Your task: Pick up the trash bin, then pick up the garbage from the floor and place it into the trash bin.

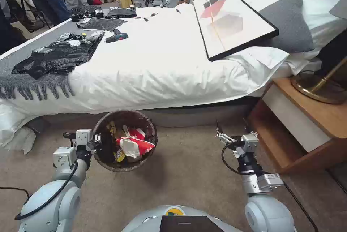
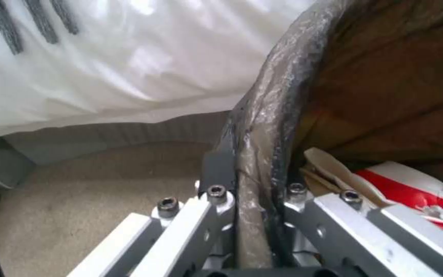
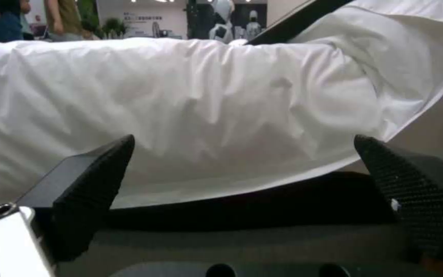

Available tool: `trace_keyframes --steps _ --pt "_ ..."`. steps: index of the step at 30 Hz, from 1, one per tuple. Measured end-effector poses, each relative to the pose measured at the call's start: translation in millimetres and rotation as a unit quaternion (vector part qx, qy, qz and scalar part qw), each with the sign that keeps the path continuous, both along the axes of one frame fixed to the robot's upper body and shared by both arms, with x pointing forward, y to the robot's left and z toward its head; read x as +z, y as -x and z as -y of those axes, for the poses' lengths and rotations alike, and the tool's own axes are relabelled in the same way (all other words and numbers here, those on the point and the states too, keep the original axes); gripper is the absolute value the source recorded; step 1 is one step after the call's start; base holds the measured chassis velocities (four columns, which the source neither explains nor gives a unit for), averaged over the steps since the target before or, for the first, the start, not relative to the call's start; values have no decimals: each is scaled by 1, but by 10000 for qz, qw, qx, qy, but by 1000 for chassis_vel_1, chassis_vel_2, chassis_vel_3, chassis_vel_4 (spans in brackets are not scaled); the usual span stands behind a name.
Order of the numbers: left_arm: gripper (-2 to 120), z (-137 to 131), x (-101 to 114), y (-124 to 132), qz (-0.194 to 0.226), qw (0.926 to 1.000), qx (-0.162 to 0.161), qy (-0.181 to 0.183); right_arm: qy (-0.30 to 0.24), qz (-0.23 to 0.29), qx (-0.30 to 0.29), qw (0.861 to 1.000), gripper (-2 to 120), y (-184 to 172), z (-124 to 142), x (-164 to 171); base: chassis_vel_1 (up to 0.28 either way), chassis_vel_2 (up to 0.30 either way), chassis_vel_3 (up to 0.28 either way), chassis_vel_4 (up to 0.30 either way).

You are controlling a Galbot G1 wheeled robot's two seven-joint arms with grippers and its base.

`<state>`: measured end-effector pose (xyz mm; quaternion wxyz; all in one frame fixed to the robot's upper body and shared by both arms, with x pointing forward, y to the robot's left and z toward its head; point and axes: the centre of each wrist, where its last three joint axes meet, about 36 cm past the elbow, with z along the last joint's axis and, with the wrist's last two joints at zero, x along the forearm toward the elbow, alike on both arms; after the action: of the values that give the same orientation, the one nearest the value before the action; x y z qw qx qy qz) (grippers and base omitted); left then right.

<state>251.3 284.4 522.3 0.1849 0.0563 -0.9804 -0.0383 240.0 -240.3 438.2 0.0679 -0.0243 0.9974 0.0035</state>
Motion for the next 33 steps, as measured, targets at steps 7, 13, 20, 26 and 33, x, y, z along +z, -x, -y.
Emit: trace_keyframes --steps 7,13,20,26,33 --pt "3 0 0 0 2 10000 -3 5 -41 4 12 10000 100 -4 1 2 0 0 0 0" --pt "3 1 0 0 5 10000 4 10 -58 -45 58 10000 100 -6 -1 3 29 21 27 27" --pt "3 1 1 0 11 10000 9 14 -81 -94 113 9999 100 -8 -4 2 63 51 49 51" --pt "3 2 2 1 23 10000 7 14 -106 -100 113 9998 100 -10 -5 2 42 54 56 57" --pt "3 2 2 1 23 10000 9 15 -115 -139 105 9998 100 -10 -5 0 50 60 57 58"
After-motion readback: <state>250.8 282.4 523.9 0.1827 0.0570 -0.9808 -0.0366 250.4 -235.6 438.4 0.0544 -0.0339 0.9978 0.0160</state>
